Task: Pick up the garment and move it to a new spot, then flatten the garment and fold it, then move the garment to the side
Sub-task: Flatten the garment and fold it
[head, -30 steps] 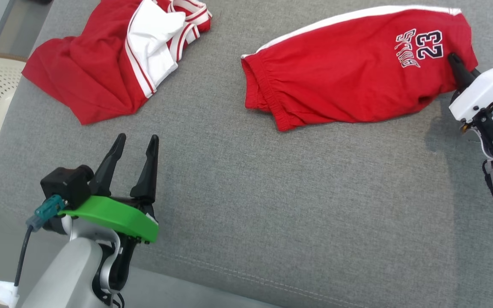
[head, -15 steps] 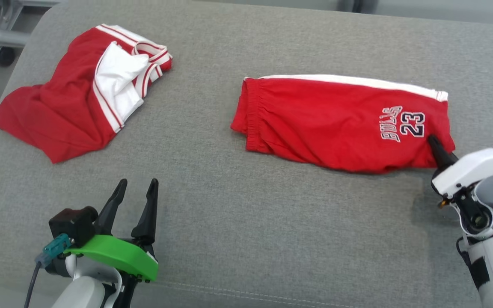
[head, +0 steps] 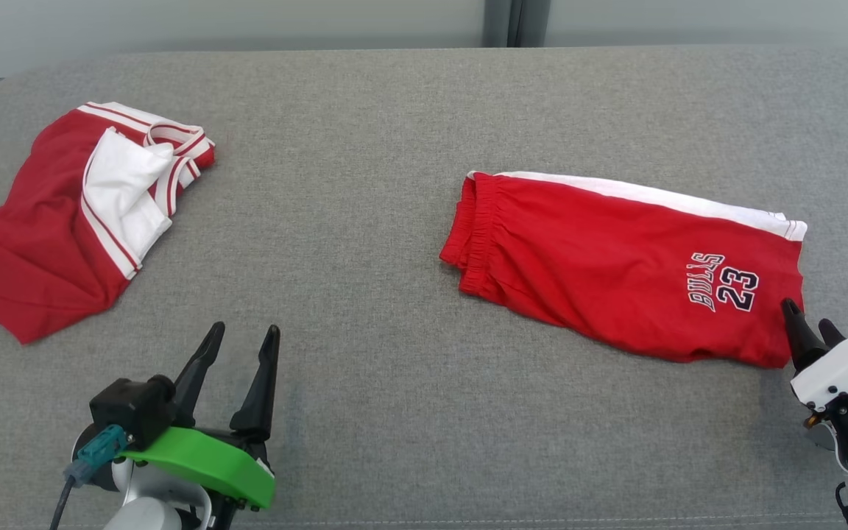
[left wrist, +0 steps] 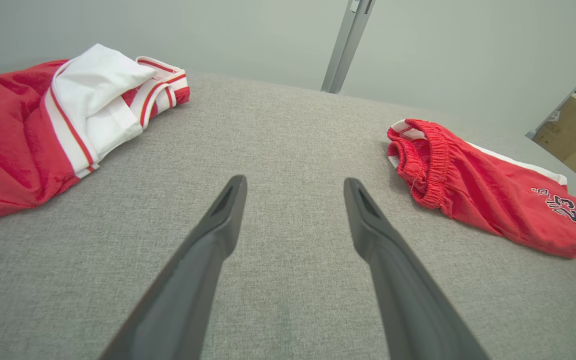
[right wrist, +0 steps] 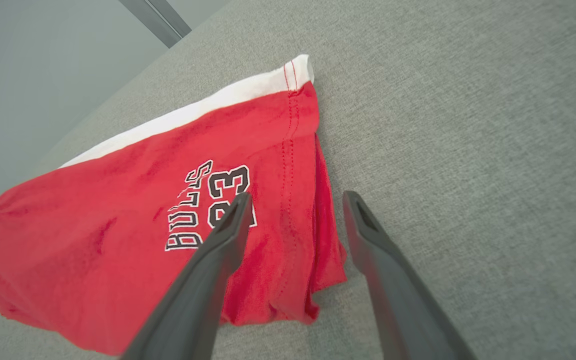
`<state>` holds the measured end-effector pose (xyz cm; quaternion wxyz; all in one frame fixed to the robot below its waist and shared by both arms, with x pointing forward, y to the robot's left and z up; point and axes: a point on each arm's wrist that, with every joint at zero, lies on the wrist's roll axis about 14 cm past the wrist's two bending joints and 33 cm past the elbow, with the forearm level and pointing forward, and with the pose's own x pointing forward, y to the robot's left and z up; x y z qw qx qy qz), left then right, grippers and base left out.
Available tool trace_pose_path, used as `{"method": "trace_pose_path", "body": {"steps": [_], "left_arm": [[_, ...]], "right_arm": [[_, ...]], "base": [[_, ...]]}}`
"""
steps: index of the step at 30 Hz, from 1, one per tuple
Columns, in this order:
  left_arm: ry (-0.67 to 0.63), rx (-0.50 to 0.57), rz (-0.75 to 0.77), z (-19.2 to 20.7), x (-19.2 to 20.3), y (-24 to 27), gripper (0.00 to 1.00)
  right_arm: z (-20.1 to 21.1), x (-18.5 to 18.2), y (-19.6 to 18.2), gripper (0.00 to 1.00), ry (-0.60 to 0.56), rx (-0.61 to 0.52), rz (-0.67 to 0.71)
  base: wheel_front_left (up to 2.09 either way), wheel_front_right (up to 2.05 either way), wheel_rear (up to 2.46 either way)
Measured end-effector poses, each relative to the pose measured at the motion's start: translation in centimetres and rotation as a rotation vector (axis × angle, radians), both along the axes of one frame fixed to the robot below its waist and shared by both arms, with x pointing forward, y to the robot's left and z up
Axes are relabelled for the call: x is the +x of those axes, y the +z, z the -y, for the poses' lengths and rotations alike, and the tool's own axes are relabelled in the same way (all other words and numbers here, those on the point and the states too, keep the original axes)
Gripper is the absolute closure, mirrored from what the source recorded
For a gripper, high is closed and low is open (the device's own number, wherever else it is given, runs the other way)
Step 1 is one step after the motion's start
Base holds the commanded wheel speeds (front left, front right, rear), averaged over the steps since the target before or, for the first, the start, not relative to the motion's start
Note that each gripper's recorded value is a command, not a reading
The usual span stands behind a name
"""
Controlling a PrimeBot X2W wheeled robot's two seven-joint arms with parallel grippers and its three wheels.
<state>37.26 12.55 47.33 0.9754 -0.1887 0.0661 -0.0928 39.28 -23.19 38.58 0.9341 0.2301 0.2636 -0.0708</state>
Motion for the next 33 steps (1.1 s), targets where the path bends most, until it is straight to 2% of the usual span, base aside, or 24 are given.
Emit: {"method": "trace_pose_path", "body": {"steps": [13, 20, 21, 22, 23, 26, 28, 33], "left_arm": [[-0.02, 0.046, -0.007, -0.3, 0.6, -0.3, 0.0], [-0.024, 0.054, -0.017, -0.4, 0.9, -0.4, 0.0], [-0.025, 0.056, -0.021, -0.5, 1.0, -0.5, 0.0], [-0.026, 0.058, -0.023, -0.5, 1.0, -0.6, 0.0], [-0.028, 0.062, -0.025, -0.5, 1.0, -0.7, 0.0], [-0.03, 0.067, -0.022, -0.4, 1.0, -0.6, 0.0], [-0.026, 0.068, -0.017, -0.5, 1.0, -0.5, 0.0], [0.001, 0.062, -0.003, -1.1, 1.3, 0.0, 0.0]], "right_arm": [[-0.9, 0.0, -2.1, 0.0, -0.029, 0.059, -0.059], [-1.7, 1.8, -2.2, 0.0, -0.032, 0.087, -0.053], [-2.0, 2.1, -2.2, 0.29, -0.041, 0.111, -0.05], [-2.4, 2.4, -2.2, 0.82, -0.048, 0.139, -0.046], [-2.6, 2.6, -2.1, 1.0, -0.06, 0.164, -0.043], [-3.1, 2.7, -2.1, 1.0, -0.069, 0.223, -0.04], [-2.4, 2.7, -2.1, 1.0, -0.085, 0.223, -0.04], [3.3, 2.7, -0.8, 1.0, -0.17, 0.175, -0.026]], "base": [[0.0, 0.0, 0.0], [0.0, 0.0, 0.0], [0.0, 0.0, 0.0], [0.0, 0.0, 0.0], [0.0, 0.0, 0.0], [0.0, 0.0, 0.0], [0.0, 0.0, 0.0], [0.0, 0.0, 0.0]]}}
